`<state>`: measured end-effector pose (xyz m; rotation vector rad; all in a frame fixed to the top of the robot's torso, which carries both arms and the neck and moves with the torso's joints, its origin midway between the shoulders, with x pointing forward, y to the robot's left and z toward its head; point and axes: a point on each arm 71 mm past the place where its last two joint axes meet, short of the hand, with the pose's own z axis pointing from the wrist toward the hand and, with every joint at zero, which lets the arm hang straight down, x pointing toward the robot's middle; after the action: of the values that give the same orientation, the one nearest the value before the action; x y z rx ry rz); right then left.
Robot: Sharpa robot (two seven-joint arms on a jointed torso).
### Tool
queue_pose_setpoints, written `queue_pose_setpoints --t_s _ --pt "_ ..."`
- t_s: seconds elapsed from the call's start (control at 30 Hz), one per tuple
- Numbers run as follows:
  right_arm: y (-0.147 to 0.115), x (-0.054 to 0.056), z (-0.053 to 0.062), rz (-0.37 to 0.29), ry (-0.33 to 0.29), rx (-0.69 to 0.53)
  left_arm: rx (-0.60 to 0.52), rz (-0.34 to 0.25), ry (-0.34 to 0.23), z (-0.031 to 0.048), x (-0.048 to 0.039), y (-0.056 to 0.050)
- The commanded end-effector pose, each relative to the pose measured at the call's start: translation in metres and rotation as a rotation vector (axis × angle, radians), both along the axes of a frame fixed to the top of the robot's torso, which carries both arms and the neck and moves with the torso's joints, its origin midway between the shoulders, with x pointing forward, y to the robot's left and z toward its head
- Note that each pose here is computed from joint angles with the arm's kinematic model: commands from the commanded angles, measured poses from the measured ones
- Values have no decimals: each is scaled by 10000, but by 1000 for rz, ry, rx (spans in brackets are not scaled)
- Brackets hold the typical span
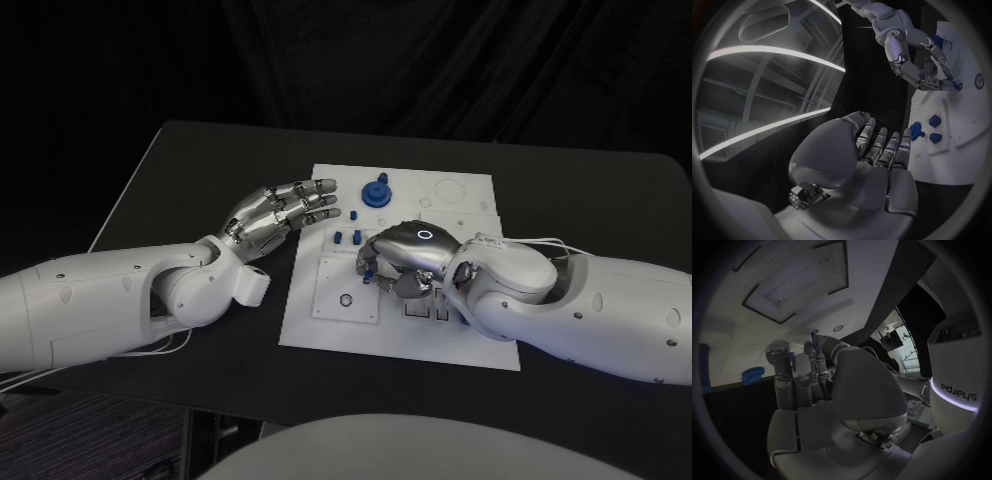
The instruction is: Assemble the parts on the task board
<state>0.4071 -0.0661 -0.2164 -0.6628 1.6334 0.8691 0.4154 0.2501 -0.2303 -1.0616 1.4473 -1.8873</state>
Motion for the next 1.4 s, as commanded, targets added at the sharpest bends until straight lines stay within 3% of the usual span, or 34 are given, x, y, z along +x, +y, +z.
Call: queue_pose_setpoints --t_s 0.03,0.4,1.4 --pt "8 -22 -9 3 -1 -3 -52 4 -52 46 -6 -1" --pt "7 -51 -14 5 16 2 -50 2 -48 37 3 -3" --pt "-25 -3 -68 -15 22 -7 -43 -9 -32 15 14 5"
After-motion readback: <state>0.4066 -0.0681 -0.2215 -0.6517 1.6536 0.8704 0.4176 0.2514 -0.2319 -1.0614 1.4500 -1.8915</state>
